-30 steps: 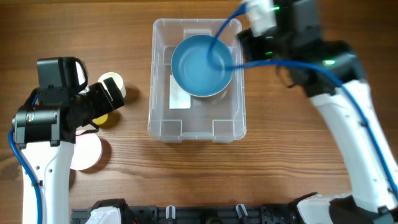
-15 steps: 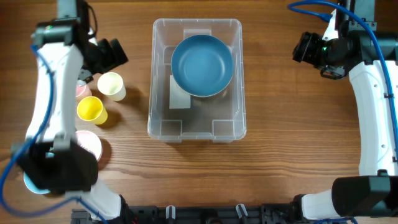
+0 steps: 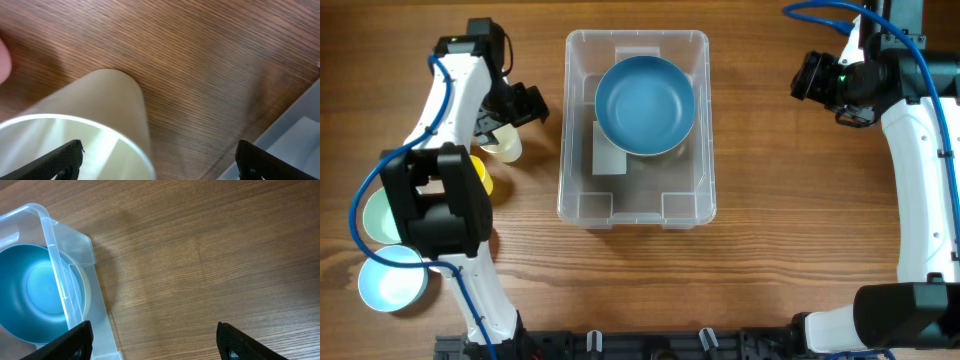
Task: Pack container
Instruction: 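Reach the left gripper to the cream cup and grasp it, then place the cream cup in the container's lower right area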
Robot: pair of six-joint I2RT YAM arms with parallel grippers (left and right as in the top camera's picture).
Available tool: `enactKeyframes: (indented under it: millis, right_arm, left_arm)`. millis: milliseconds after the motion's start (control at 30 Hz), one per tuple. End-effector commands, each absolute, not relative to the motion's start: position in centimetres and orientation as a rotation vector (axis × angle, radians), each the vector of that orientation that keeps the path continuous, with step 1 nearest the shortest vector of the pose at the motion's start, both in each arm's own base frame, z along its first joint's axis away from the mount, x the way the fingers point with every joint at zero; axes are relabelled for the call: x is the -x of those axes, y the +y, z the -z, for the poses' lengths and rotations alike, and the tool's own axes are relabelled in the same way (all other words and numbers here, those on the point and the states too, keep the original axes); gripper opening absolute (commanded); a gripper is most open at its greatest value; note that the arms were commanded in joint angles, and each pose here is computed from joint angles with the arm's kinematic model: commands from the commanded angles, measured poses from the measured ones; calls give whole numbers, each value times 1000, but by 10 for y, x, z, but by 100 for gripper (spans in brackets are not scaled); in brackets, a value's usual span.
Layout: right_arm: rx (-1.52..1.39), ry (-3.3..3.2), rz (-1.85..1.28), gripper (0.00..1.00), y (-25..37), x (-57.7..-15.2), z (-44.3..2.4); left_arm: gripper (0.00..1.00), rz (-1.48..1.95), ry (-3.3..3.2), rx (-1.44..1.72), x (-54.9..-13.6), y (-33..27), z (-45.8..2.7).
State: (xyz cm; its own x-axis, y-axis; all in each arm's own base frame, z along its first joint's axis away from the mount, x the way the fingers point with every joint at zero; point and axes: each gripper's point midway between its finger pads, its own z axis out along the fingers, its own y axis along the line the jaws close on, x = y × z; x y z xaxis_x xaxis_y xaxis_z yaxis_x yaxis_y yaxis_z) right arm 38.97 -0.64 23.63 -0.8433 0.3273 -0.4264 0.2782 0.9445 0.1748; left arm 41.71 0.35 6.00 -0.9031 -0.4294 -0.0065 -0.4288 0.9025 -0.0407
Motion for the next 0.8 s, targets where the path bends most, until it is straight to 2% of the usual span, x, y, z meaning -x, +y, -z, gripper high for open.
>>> enactKeyframes:
  millis: [0,100,133,167,267,333,367,433,533,667,767]
  right_arm:
    - [-415,2651,-161,80,-4,-391,-232]
    - [-414,2654,-160,80,-4,-390,-232]
    - [-415,2654,-160,80,-4,-390,-232]
    - [-415,2654,-160,80,-4,-390,-232]
    - [-415,2654,-160,80,-4,-390,-232]
    - [-415,2654,-160,80,-4,-390,-232]
    - [-415,2654,-160,80,-4,-390,-231]
    - [-415,2654,-160,80,-4,-390,-231]
    - [-415,2654,-160,80,-4,-390,-232]
    - [-414,2654,-160,80,-4,-390,-232]
    - [-384,2658,-153,80,-4,-390,-232]
  left_arm:
    - [80,59,3051,646,-421,-6,-59]
    - [61,58,3050,636,-421,-9,-55]
    - [61,43,3055,638,-419,-7,-53]
    - [56,-5,3060,639,-416,-2,-48]
    - [53,-94,3072,640,-408,7,-42]
    - [35,-94,3072,642,-408,7,-42]
    - [31,-94,3072,641,-408,7,-42]
    - [15,-94,3072,642,-408,7,-42]
    - [4,-99,3071,641,-408,7,-42]
    - [4,-103,3048,626,-413,9,-51]
    - [4,-77,2970,590,-426,3,-102]
